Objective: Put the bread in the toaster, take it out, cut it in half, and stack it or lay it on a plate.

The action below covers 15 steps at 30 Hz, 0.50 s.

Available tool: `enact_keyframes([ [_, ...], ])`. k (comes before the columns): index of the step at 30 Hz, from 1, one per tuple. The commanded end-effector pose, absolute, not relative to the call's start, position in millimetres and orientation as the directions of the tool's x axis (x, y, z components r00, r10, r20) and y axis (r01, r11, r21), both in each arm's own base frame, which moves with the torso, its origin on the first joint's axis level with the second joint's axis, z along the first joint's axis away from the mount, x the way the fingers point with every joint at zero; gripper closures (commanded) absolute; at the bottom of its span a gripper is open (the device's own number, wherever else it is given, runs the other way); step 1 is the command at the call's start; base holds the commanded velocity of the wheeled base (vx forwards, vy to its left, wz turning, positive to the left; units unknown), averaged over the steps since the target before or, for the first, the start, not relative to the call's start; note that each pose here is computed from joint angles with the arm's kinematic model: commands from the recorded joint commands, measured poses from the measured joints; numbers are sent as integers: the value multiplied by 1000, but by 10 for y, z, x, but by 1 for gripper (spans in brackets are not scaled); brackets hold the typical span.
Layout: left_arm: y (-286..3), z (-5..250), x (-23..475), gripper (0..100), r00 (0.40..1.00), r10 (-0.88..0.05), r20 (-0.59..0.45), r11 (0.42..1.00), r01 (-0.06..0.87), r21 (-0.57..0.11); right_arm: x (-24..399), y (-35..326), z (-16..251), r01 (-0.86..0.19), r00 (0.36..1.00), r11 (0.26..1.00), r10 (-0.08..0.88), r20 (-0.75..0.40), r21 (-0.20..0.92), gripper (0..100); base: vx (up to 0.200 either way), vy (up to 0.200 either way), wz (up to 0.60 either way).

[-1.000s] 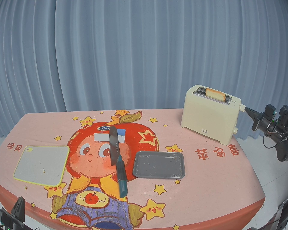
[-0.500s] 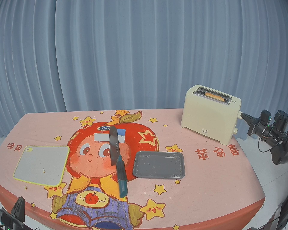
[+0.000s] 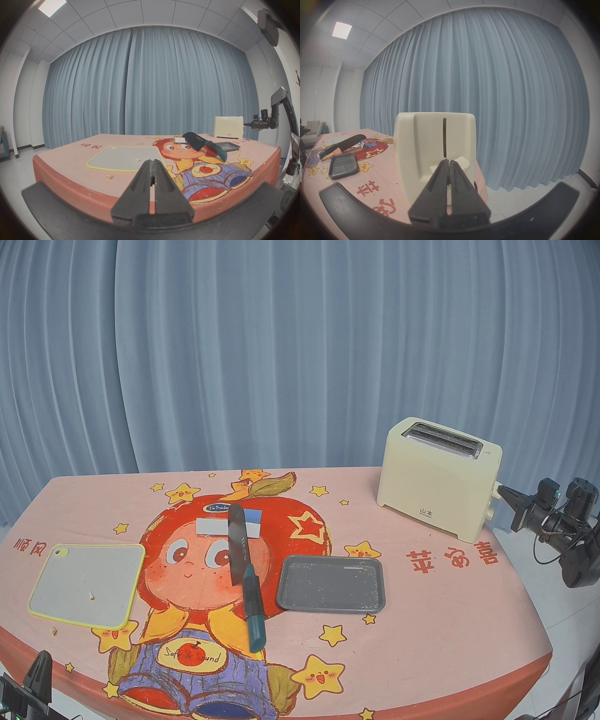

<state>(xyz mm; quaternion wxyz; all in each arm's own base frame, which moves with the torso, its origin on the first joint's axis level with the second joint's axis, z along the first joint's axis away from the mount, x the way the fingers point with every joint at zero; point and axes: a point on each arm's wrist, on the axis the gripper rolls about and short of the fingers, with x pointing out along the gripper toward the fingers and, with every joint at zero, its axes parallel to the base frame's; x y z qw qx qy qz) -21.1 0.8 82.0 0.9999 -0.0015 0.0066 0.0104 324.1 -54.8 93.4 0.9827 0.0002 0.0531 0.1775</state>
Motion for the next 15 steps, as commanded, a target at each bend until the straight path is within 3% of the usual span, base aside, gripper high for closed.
enact_keyframes([
  [1, 8, 771, -199, 100, 999, 21, -31, 1000, -22, -2, 3253, -546, 869, -349, 928, 937, 350, -124, 32, 100, 0, 0, 0],
  [15, 8, 772, -199, 100, 999, 21, -29, 1000, -22, -2, 3240, -538, 951, -351, 932, 936, 351, -95, 15, 100, 0, 0, 0],
])
